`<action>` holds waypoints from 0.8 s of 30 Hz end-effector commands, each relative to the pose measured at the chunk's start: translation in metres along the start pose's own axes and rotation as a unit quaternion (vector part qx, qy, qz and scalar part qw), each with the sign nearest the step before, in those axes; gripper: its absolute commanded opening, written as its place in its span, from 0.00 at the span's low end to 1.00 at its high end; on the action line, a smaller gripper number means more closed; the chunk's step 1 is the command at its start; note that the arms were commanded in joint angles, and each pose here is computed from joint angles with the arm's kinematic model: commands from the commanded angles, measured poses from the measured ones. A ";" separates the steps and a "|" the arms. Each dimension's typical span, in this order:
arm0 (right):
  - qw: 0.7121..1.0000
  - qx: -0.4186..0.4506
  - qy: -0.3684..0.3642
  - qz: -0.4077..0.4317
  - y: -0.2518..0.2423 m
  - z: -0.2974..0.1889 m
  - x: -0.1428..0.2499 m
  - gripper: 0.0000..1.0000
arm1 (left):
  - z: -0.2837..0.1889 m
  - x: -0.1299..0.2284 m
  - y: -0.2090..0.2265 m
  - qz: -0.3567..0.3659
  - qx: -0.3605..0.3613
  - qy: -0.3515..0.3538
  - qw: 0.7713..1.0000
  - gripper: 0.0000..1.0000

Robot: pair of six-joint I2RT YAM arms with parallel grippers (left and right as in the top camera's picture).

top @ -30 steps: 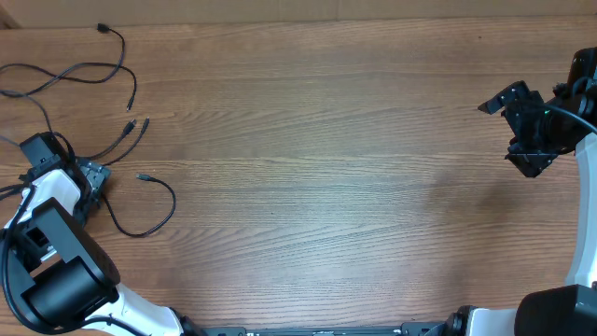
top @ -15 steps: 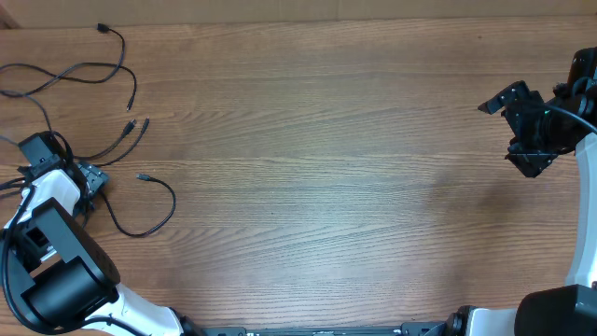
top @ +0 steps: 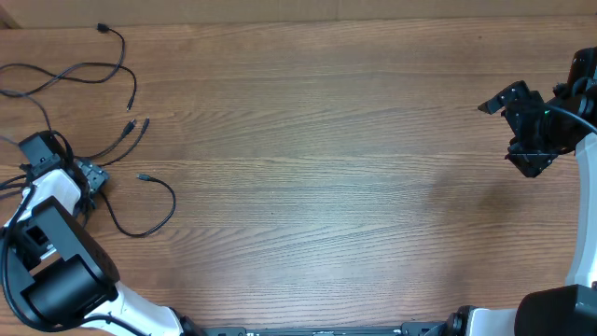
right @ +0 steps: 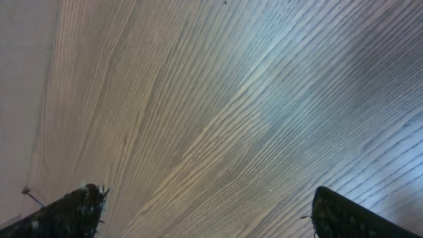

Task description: Untangle cables

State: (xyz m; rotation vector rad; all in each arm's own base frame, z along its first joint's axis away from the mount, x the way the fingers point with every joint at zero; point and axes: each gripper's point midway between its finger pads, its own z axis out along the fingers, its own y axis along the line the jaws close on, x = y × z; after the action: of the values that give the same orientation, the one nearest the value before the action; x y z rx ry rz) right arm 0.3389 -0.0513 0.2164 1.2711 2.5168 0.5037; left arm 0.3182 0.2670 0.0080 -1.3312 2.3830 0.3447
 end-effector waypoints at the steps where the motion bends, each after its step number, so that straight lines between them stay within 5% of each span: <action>1: 1.000 -0.004 -0.014 -0.003 0.003 -0.007 -0.004 1.00 | 0.010 0.004 0.006 0.026 -0.016 0.008 1.000 0.82; 16: 1.000 -0.004 -0.014 -0.003 0.003 -0.007 -0.004 1.00 | 0.015 0.017 0.025 0.052 -0.063 0.034 0.996 0.76; 24: 1.000 -0.004 -0.014 -0.003 0.003 -0.007 -0.004 1.00 | 0.017 0.021 0.049 0.002 -0.079 0.051 0.996 0.77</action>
State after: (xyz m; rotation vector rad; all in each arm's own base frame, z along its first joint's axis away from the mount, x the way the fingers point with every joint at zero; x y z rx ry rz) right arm 0.3388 -0.0513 0.2163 1.2728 2.5165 0.5039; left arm 0.2971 0.2799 0.0058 -1.3436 2.4433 0.4570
